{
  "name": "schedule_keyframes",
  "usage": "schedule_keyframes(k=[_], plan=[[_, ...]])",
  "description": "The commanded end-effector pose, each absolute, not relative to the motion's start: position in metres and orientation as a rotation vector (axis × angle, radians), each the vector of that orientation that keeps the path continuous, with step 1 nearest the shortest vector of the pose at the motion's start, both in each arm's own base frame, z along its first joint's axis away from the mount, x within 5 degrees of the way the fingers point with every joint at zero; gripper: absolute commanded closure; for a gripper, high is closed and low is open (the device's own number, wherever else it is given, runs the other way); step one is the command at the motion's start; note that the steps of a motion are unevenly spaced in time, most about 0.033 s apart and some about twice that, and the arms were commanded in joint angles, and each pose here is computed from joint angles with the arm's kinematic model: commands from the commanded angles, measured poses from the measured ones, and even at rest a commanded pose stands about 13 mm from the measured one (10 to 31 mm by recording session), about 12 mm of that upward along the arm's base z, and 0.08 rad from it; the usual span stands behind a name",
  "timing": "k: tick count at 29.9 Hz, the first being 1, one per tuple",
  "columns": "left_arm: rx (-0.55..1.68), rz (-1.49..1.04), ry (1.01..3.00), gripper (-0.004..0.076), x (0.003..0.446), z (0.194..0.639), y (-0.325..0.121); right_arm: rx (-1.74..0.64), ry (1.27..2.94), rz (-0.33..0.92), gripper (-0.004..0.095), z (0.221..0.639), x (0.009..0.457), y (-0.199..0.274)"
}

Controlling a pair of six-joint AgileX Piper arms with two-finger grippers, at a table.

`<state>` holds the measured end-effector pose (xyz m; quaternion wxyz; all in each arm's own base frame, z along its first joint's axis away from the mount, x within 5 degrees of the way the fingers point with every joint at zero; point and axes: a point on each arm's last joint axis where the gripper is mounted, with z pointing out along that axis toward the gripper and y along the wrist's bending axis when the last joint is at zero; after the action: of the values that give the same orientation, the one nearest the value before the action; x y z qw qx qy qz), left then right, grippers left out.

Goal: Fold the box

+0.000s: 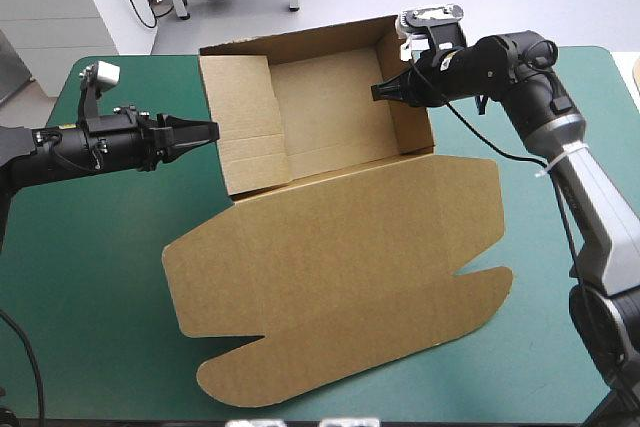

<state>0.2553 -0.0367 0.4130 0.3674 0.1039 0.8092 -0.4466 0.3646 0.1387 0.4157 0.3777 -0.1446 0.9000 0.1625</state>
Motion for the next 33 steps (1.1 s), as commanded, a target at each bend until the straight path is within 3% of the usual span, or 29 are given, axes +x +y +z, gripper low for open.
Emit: schedule_keyframes(k=[1, 9, 19, 28, 31, 33], plan=[[0.334, -1.19, 2.047, 0.0301, 0.241, 0.429, -0.042, -0.325, 2.18, 0.48, 0.0928, 0.447, 0.351, 0.137], [0.239, -1.084, 2.141, 0.0302, 0.246, 0.421, -0.037, -0.347, 2.184, 0.444, 0.0927, 0.442, 0.345, 0.164], [0.155, -0.705, 2.336, 0.0302, 0.254, 0.4, -0.051, -0.422, 2.157, 0.54, 0.0927, 0.44, 0.327, 0.211], [0.026, -0.564, 2.301, 0.031, 0.263, 0.4, -0.055, -0.485, 2.194, 0.568, 0.0927, 0.437, 0.312, 0.229], [0.025, -0.567, 2.303, 0.0421, 0.263, 0.4, -0.055, -0.495, 2.211, 0.531, 0.0927, 0.435, 0.312, 0.227], [0.022, -0.576, 2.3, 0.0618, 0.263, 0.4, -0.056, -0.489, 2.225, 0.509, 0.0927, 0.434, 0.312, 0.225]])
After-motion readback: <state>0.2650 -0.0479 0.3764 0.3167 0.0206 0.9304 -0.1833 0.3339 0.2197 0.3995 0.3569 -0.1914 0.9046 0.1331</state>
